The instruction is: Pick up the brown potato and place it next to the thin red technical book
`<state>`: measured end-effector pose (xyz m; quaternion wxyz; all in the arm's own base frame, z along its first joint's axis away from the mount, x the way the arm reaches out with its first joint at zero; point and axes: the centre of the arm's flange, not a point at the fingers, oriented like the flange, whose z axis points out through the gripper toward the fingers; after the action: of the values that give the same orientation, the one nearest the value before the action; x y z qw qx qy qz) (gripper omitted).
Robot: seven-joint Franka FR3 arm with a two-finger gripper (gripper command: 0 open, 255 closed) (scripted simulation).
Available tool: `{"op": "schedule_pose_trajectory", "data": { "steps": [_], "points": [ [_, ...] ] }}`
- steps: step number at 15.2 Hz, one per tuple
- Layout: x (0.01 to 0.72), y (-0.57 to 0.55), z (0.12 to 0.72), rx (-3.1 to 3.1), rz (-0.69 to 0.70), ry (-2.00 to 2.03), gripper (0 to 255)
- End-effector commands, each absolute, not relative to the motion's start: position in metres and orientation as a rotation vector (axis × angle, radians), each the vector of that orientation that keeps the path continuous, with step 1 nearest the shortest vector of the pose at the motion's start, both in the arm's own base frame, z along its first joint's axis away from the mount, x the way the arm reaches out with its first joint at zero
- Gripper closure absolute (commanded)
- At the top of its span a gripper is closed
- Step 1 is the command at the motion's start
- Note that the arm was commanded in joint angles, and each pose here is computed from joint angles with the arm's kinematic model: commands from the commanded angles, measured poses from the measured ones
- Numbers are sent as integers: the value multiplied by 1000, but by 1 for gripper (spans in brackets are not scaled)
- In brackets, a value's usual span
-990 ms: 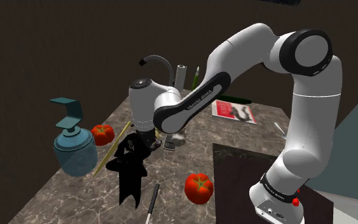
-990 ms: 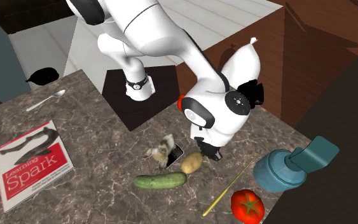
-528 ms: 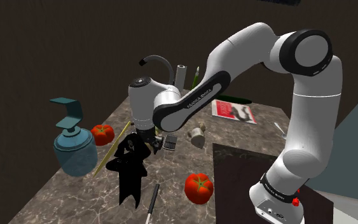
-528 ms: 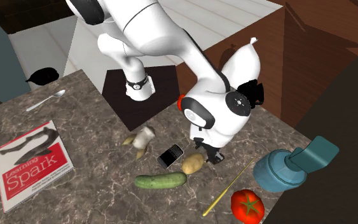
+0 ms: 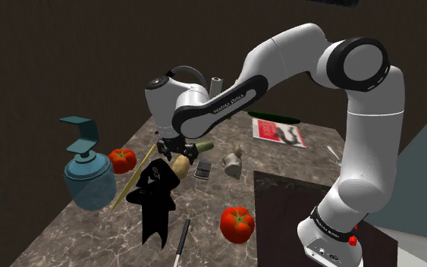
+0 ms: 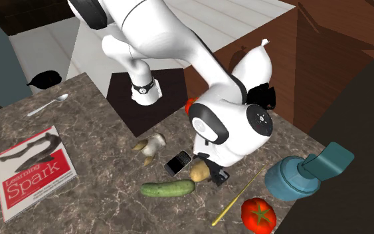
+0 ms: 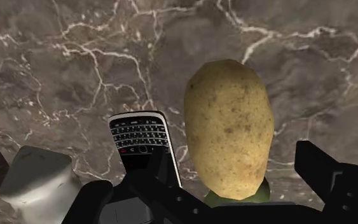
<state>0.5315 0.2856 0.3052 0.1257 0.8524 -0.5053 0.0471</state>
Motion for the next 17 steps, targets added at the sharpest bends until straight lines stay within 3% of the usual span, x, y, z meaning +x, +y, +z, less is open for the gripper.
{"op": "schedule_pose_trajectory", "data": {
  "steps": [1,13,14,17],
  "points": [
    [532,282,298,2478,138,-1470,0],
    [531,275,275,2478,138,-1470,0],
    [531,275,275,2478,138,-1470,255],
    [531,275,275,2478,138,-1470,255]
  ]
}}
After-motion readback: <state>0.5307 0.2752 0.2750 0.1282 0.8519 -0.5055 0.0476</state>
